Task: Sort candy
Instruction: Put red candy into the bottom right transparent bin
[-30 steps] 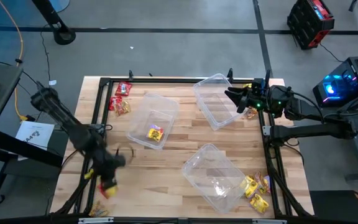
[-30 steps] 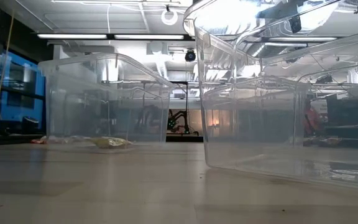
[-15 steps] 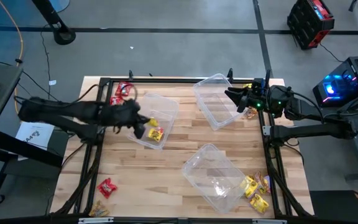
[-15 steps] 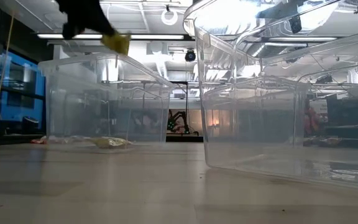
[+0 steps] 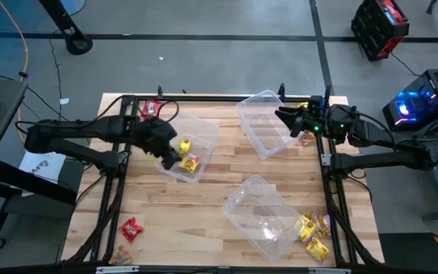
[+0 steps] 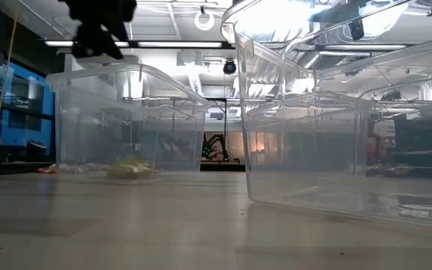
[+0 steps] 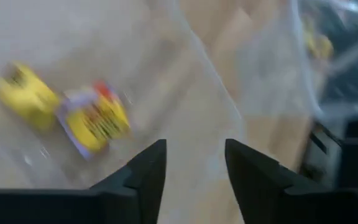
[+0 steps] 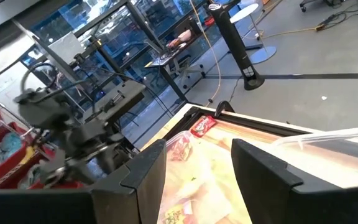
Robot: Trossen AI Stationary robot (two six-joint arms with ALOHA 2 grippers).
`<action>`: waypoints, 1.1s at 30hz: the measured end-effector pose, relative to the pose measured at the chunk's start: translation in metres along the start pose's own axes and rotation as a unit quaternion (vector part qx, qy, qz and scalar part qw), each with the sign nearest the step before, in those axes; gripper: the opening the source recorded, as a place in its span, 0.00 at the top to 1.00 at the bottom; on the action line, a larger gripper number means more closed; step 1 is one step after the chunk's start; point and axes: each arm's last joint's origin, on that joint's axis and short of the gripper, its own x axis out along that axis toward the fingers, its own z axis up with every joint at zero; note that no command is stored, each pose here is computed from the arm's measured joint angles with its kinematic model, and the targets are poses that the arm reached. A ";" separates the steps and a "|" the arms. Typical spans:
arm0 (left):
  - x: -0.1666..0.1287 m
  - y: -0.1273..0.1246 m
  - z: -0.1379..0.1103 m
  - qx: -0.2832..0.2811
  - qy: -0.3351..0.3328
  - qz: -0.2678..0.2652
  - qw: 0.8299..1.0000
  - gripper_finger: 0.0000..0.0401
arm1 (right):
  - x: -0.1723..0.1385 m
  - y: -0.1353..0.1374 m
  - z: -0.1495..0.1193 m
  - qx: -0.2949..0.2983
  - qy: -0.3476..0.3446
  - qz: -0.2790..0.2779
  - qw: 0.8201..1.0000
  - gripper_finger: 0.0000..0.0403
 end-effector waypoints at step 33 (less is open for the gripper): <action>0.110 -0.074 -0.245 -0.081 0.355 0.312 0.878 0.55 | 0.000 0.000 -0.001 -0.005 0.007 0.005 1.000 0.56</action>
